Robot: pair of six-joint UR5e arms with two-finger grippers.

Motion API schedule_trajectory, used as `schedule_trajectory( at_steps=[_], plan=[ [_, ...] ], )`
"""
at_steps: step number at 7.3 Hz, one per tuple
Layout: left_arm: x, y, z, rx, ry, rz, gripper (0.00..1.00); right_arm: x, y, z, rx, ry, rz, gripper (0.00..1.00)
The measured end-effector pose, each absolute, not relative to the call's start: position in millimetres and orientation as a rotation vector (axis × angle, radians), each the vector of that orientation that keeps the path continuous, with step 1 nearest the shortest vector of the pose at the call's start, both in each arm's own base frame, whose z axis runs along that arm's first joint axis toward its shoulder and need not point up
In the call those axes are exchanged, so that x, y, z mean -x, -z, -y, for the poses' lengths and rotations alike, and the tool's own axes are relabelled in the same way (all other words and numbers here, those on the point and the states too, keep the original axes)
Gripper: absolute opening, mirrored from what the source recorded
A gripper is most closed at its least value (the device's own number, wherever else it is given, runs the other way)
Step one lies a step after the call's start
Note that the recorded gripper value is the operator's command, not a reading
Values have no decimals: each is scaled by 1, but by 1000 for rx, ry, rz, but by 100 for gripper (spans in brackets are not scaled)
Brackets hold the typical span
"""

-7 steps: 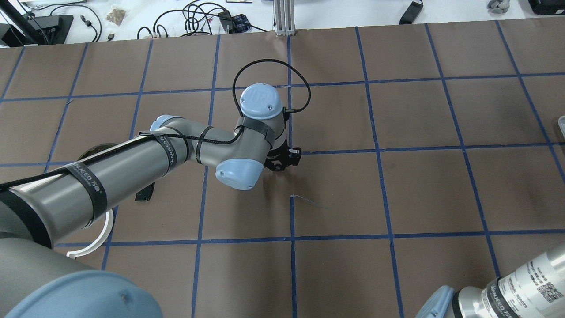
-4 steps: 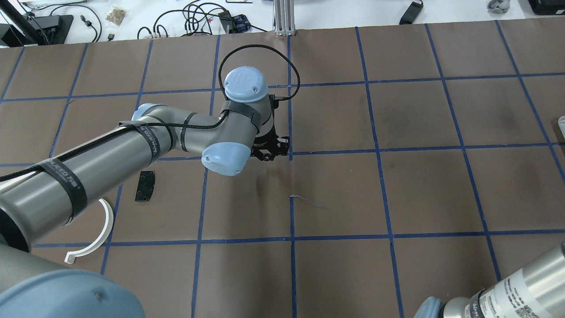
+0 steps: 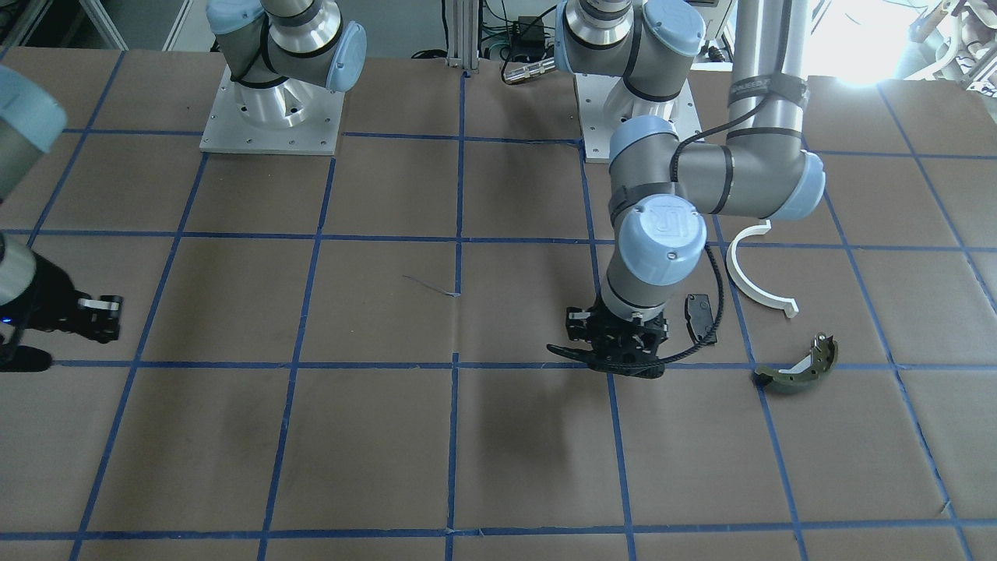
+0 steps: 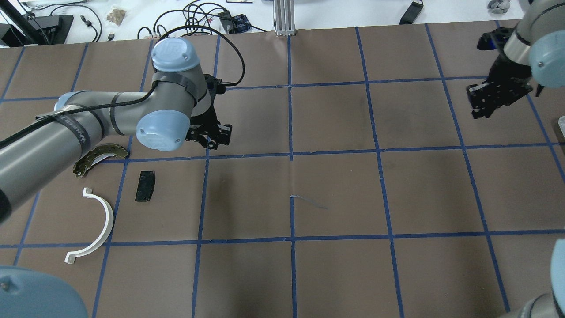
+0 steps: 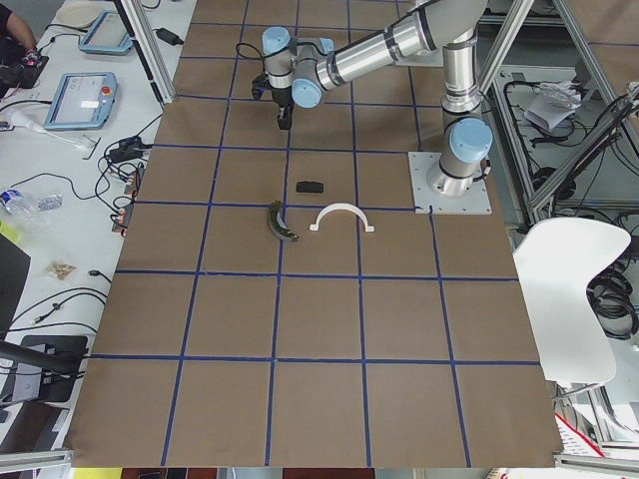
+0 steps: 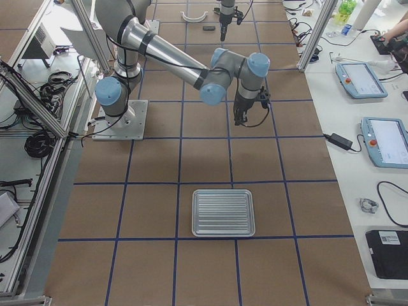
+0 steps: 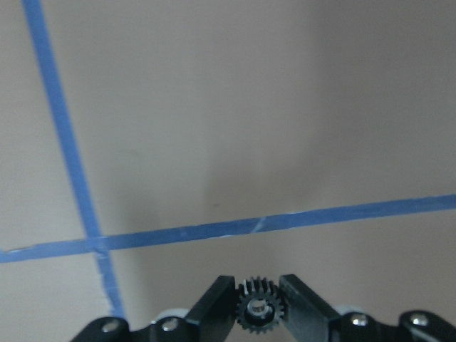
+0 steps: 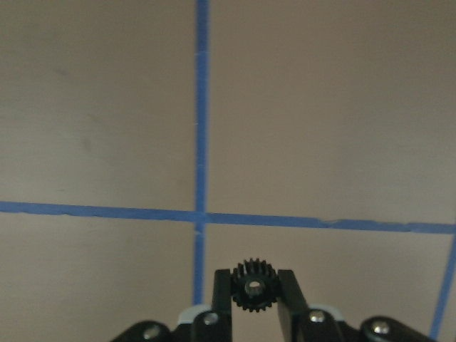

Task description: Place bearing gear from tray to pile

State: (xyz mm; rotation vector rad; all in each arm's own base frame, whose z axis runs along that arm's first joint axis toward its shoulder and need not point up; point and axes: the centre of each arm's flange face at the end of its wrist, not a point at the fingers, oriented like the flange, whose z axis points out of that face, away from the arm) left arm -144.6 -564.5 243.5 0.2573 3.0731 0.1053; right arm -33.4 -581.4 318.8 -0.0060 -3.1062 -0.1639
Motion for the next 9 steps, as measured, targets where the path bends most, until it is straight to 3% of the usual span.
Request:
schedule_trajectory(
  at_steps=[4, 7, 8, 9],
  plan=[
    [-8, -230, 562, -207, -198, -3060, 0, -206, -324, 536, 119, 62, 3146, 0],
    [-71, -212, 553, -111, -257, -3084, 0, -330, -279, 498, 104, 70, 3177, 0],
    [-82, -205, 548, -87, -275, -3091, 14, -362, -256, 491, 98, 57, 3181, 0],
    [-86, -200, 545, -76, -282, -3094, 99, -382, -235, 486, 95, 48, 3185, 4]
  ],
)
